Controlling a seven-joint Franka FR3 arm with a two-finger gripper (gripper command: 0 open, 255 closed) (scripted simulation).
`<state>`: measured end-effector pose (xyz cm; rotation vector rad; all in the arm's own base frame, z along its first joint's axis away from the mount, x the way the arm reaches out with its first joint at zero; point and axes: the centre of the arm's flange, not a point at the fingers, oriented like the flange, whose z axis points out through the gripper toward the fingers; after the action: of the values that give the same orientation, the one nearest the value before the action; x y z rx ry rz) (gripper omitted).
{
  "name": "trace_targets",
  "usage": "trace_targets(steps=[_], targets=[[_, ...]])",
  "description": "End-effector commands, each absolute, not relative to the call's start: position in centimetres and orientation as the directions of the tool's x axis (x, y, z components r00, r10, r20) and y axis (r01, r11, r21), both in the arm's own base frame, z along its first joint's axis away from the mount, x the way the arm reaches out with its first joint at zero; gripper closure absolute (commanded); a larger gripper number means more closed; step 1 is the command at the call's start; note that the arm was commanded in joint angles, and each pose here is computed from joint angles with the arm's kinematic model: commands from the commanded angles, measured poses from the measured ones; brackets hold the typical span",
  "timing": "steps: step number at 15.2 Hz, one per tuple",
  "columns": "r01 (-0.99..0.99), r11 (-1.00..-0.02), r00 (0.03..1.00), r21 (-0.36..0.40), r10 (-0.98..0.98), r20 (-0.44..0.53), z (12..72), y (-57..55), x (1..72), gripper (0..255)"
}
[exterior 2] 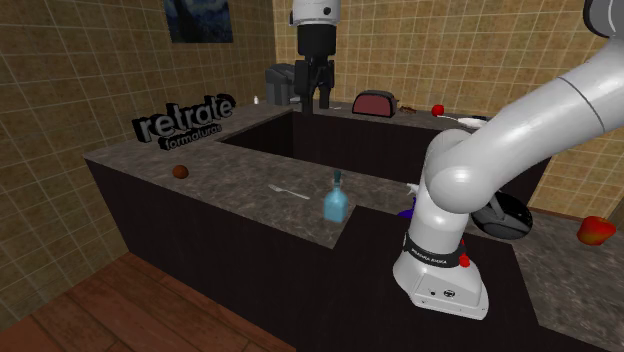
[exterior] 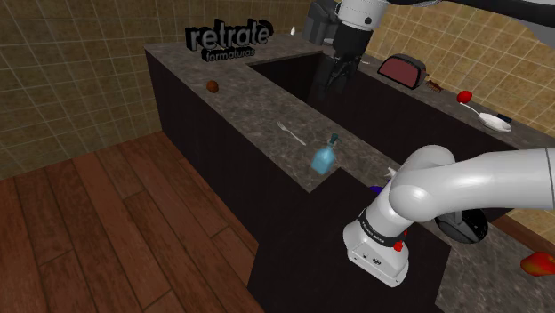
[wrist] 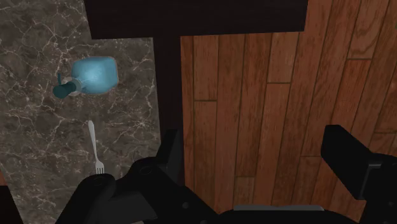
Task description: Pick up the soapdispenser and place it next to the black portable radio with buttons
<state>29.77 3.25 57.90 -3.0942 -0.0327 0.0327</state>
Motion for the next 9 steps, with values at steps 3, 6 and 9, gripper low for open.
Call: trace_targets(steps=[3,6,9], targets=[[0.004,-0.999,0.999,-0.054,0.006,-0.035,56.2,1.3,30.9,0],[-0.021,-0.998,0.998,-0.065,-0.017,-0.056,53.7,-1.7,32.4,0],[-0.046,-0.996,0.996,-0.074,-0.04,-0.077,51.1,-4.7,33.8,0]])
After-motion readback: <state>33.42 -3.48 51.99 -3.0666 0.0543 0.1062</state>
